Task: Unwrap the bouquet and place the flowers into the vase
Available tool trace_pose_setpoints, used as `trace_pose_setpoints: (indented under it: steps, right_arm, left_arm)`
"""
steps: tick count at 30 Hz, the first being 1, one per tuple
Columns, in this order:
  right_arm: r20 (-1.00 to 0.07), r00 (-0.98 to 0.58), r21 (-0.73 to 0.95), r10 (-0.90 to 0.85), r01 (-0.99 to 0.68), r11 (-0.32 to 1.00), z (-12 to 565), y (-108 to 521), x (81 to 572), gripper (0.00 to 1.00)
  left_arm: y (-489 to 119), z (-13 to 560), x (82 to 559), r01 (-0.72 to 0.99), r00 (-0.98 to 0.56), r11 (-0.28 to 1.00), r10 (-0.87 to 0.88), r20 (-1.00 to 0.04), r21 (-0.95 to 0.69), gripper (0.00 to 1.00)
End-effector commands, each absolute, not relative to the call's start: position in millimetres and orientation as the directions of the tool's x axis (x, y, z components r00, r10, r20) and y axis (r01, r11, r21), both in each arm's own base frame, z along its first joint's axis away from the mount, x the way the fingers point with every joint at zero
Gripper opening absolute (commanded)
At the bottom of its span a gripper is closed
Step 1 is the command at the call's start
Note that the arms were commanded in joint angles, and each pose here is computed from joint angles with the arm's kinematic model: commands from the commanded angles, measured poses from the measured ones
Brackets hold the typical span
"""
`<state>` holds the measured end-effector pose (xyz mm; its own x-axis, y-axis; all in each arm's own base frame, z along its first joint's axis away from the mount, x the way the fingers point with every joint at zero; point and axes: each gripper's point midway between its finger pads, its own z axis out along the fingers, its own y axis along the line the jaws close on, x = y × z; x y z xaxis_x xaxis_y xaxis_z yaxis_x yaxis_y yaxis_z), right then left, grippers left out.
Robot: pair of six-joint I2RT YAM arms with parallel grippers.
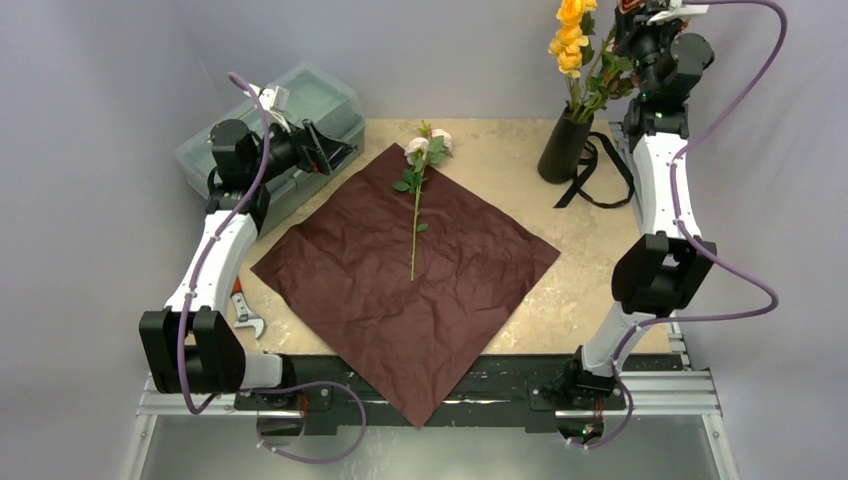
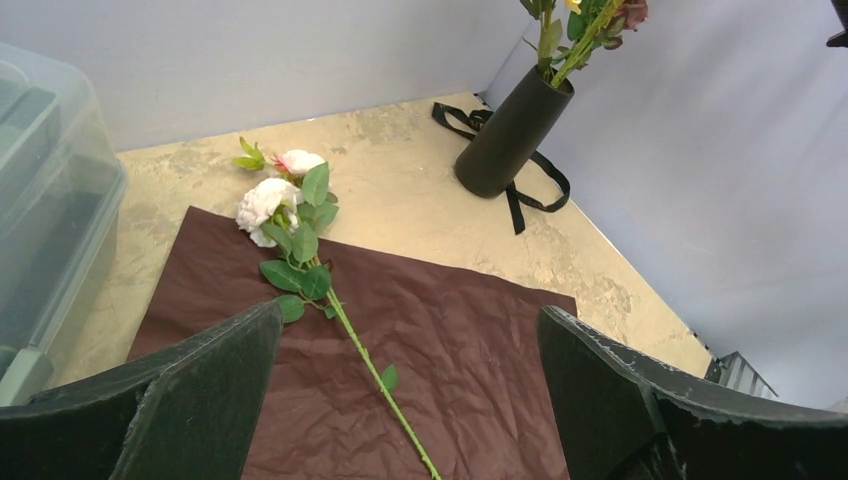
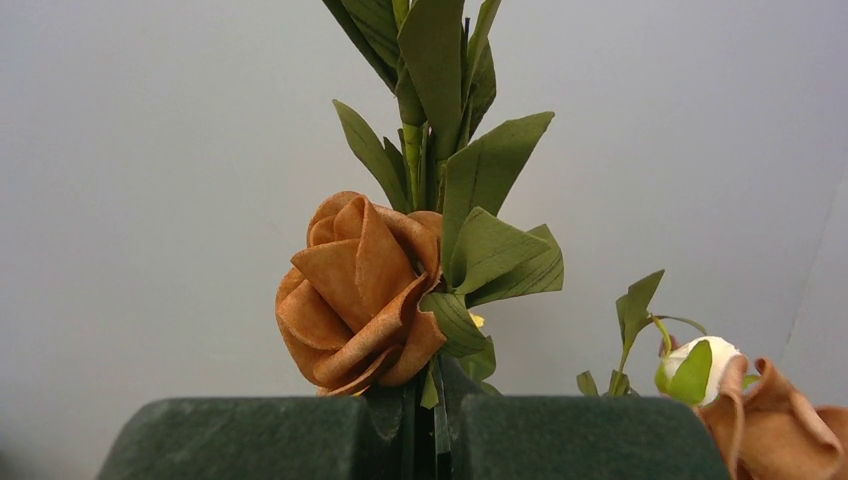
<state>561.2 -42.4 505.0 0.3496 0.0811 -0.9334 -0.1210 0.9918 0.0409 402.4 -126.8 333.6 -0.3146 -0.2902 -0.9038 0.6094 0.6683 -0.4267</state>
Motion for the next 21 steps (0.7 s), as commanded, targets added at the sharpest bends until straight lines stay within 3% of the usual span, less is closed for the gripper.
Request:
trace_pose_setpoints:
  steps: [1, 21]
  right_arm:
    - [-0.923, 0.380, 0.034, 0.066, -0.091, 0.995, 502.0, -50.1, 567.8, 0.00]
    - [-0.984, 0.088, 0.147, 0.153, -0.078, 0.986, 368.0, -53.3, 606.2, 0.00]
  left_arm:
    - [-125.2, 339.5, 405.0, 0.620, -0.290, 0.668, -0.293, -0.911, -0.412, 0.99]
    - [-137.7, 324.8, 411.1, 0.612, -0.318, 0.665, -0.289, -0.903, -0.428, 0.99]
